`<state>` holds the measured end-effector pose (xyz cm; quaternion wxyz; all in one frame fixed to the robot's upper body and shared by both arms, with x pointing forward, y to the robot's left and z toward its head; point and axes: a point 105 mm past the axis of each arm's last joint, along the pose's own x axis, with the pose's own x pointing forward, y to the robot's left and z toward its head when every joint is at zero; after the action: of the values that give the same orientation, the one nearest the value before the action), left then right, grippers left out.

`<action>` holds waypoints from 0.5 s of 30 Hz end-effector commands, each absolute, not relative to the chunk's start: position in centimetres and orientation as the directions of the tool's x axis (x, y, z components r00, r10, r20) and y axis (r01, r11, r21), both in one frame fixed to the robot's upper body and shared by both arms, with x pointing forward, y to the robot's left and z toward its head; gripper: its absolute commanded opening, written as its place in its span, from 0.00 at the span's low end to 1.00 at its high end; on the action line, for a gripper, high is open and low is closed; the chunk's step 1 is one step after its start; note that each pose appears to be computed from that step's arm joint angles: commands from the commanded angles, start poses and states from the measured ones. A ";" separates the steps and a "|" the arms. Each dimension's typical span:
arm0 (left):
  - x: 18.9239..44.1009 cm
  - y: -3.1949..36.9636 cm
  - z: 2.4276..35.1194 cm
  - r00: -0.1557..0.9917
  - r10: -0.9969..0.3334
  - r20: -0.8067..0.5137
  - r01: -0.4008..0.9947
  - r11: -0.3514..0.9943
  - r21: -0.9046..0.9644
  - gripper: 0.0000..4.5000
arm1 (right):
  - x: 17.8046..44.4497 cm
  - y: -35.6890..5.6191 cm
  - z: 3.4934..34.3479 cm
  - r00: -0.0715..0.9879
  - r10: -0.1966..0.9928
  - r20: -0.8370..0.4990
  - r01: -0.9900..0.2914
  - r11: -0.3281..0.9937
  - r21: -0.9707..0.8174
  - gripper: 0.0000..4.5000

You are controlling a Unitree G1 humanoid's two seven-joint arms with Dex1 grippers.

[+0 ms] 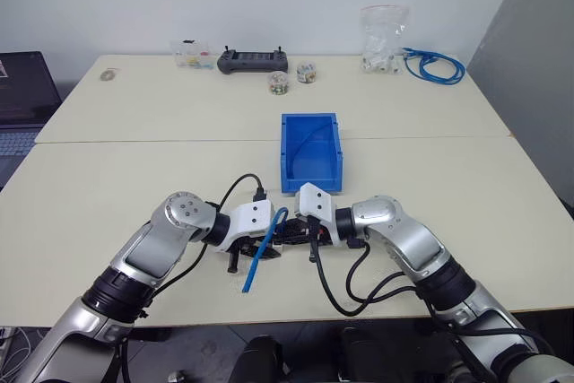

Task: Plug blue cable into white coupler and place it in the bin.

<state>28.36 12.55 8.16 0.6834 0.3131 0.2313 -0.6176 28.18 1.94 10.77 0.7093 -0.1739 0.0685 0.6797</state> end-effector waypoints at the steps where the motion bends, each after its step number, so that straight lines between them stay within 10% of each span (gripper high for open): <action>1: 27.9 12.2 7.8 0.107 -0.692 -0.714 0.991 0.015 0.135 0.17 | 27.7 2.0 10.4 0.028 0.934 -0.355 -0.989 -0.026 -0.147 0.03; 15: 27.7 12.2 7.8 0.117 -0.698 -0.706 0.989 0.021 0.143 0.17 | 25.6 1.9 4.9 -0.161 0.831 -0.533 -0.987 -0.123 0.106 0.03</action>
<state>28.01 12.55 7.79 0.6823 0.3110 0.2337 -0.6190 28.05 2.22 9.73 0.6754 -0.1775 0.1164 0.7062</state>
